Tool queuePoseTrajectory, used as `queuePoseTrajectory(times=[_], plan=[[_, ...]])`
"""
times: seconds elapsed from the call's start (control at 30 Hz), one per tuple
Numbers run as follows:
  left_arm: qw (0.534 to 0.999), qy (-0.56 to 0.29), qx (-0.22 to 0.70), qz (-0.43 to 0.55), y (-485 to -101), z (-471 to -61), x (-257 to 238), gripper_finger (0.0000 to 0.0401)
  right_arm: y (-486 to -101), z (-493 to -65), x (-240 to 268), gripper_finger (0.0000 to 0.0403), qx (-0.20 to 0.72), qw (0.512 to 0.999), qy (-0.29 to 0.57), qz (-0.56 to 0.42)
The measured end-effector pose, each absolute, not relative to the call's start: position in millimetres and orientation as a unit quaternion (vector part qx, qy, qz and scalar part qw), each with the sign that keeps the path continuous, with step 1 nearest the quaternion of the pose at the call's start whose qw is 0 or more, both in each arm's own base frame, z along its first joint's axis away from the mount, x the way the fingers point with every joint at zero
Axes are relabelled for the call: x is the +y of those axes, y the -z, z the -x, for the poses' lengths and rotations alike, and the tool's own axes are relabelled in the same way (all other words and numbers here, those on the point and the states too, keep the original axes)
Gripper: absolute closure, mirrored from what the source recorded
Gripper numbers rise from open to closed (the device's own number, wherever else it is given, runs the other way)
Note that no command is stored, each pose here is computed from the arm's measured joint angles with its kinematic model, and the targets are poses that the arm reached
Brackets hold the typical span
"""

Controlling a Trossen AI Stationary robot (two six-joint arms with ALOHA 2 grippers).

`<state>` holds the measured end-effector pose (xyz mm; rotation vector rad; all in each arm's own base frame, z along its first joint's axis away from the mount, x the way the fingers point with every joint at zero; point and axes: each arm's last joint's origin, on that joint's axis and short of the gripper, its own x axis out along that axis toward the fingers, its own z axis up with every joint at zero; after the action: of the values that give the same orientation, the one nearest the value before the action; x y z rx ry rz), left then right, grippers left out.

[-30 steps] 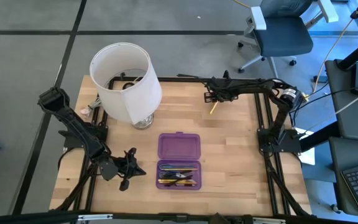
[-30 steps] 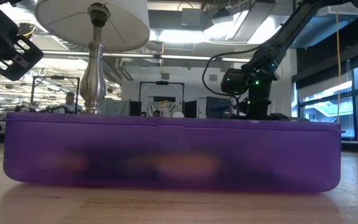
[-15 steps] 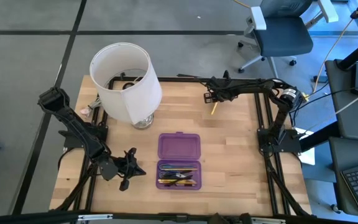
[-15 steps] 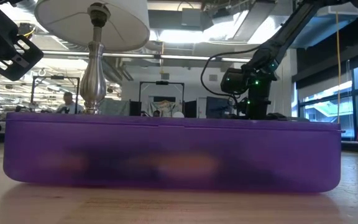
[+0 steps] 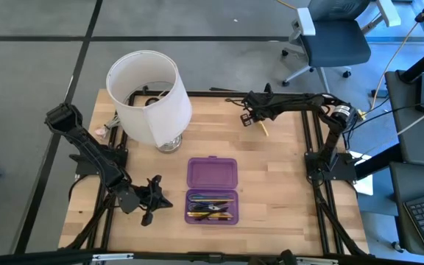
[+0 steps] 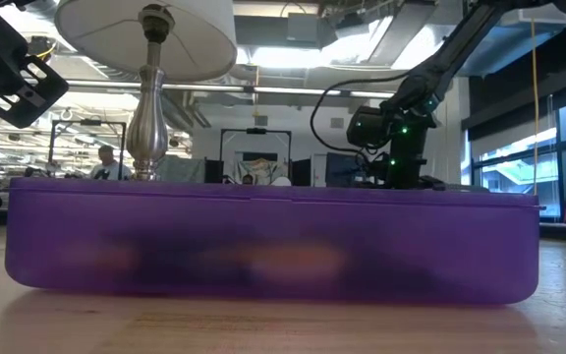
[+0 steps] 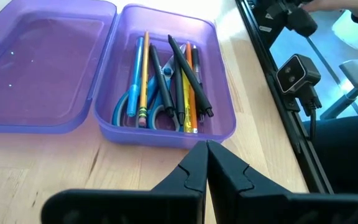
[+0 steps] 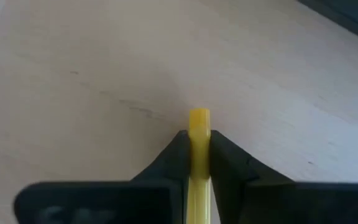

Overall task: Pick & place school supplies into a supply box
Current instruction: Put the yellow pen into the purple supply box

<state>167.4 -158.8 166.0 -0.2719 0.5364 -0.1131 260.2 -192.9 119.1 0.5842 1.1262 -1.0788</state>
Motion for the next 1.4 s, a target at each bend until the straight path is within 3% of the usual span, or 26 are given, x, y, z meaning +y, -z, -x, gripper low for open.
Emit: queuePoseTrajectory(times=[0.2, 0.37, 0.63, 0.8, 1.07, 1.23, 1.4], plan=[[0.954, 0.056, 0.264, 0.134, -166.0, -167.4, -158.8, 0.0397, -133.1, -263.5, -174.8, 0.0337, 0.518, 0.694, 0.432, -0.252], [0.954, 0.055, 0.263, 0.133, -166.0, -167.4, -158.7, 0.0397, -167.9, -275.8, -147.9, 0.0353, 0.491, 0.76, 0.35, -0.242], [0.961, 0.048, 0.253, 0.097, -166.3, -167.9, -157.6, 0.0397, -220.5, -315.0, -59.9, 0.0339, 0.372, 0.894, 0.114, -0.22], [0.968, 0.033, 0.24, 0.061, -166.8, -168.5, -156.1, 0.0397, -241.3, -337.5, 10.8, 0.034, 0.267, 0.949, -0.04, -0.16], [0.972, 0.014, 0.229, 0.046, -167.3, -168.8, -154.8, 0.0397, -224.5, -346.7, 94.0, 0.0347, 0.229, 0.963, -0.12, -0.075], [0.974, -0.002, 0.221, 0.042, -167.7, -169.1, -153.8, 0.0397, -194.1, -358.7, 115.1, 0.0335, 0.23, 0.961, -0.135, -0.08], [0.975, -0.005, 0.219, 0.042, -167.8, -169.1, -153.7, 0.0397, -167.8, -367.0, 120.6, 0.035, 0.243, 0.957, -0.133, -0.088]])
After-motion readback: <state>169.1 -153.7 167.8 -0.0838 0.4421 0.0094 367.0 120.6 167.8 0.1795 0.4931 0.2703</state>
